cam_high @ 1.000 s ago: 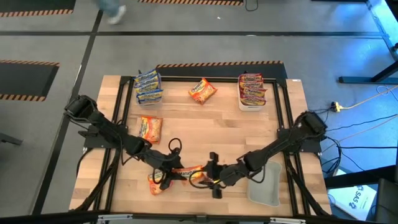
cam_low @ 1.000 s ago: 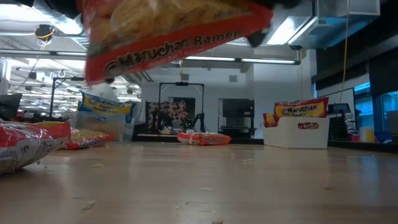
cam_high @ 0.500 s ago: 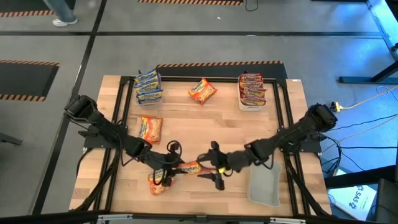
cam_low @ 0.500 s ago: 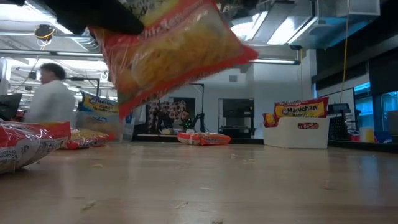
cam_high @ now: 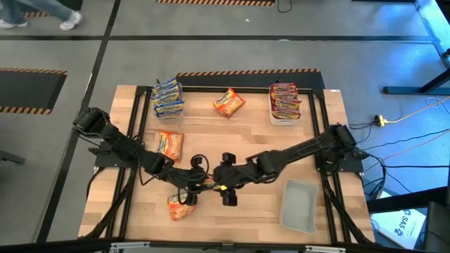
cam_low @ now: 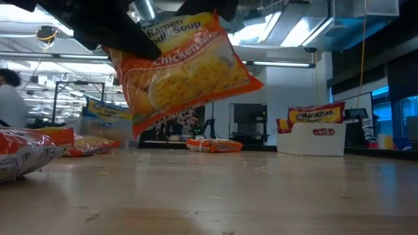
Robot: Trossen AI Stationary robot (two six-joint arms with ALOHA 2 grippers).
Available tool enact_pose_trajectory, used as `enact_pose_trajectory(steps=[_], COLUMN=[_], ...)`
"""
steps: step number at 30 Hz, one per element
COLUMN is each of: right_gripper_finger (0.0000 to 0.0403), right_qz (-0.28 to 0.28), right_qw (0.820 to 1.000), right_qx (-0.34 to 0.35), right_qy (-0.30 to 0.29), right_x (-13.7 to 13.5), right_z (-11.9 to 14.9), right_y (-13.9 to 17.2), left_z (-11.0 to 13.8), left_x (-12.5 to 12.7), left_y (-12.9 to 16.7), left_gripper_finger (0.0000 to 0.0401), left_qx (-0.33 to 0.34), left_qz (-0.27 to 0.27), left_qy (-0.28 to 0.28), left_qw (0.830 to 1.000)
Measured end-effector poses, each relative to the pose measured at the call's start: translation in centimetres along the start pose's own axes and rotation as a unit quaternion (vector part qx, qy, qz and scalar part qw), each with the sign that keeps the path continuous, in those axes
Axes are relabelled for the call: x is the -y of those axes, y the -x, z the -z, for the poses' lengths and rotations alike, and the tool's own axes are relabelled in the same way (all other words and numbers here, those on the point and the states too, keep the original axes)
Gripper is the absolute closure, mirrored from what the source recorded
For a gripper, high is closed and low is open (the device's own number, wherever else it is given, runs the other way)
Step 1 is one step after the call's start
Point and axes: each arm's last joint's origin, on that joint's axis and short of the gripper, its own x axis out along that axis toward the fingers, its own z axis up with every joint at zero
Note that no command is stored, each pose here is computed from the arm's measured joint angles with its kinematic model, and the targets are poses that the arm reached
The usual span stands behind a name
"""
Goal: Sort Maruchan noodles
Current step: Put the bottom right orange noodle pack into the gray bin
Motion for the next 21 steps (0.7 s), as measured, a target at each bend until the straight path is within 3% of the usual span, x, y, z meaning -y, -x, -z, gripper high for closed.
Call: enact_pose_trajectory(steps=[6, 15, 21], right_gripper_finger=[0.0136, 0.014, 0.0209], right_qz=[-0.011, -0.048, -0.046], right_qw=[0.998, 0.995, 0.995], right_qx=[-0.063, -0.076, -0.076], right_qy=[-0.024, -0.042, -0.042], right_x=[0.7, 0.6, 0.6], right_z=[0.3, 0.7, 0.7], right_y=[-2.2, -3.9, -3.9], left_z=[0.0, 0.0, 0.0], left_x=[0.1, 0.4, 0.4], left_y=[0.0, 0.1, 0.1], left_gripper_finger=[0.0274, 0.0274, 0.0274], left_qx=[-0.001, 0.0, 0.001], left_qz=[0.004, 0.022, 0.022], left_qy=[0.0, -0.007, -0.005], left_qw=[1.0, 1.0, 1.0])
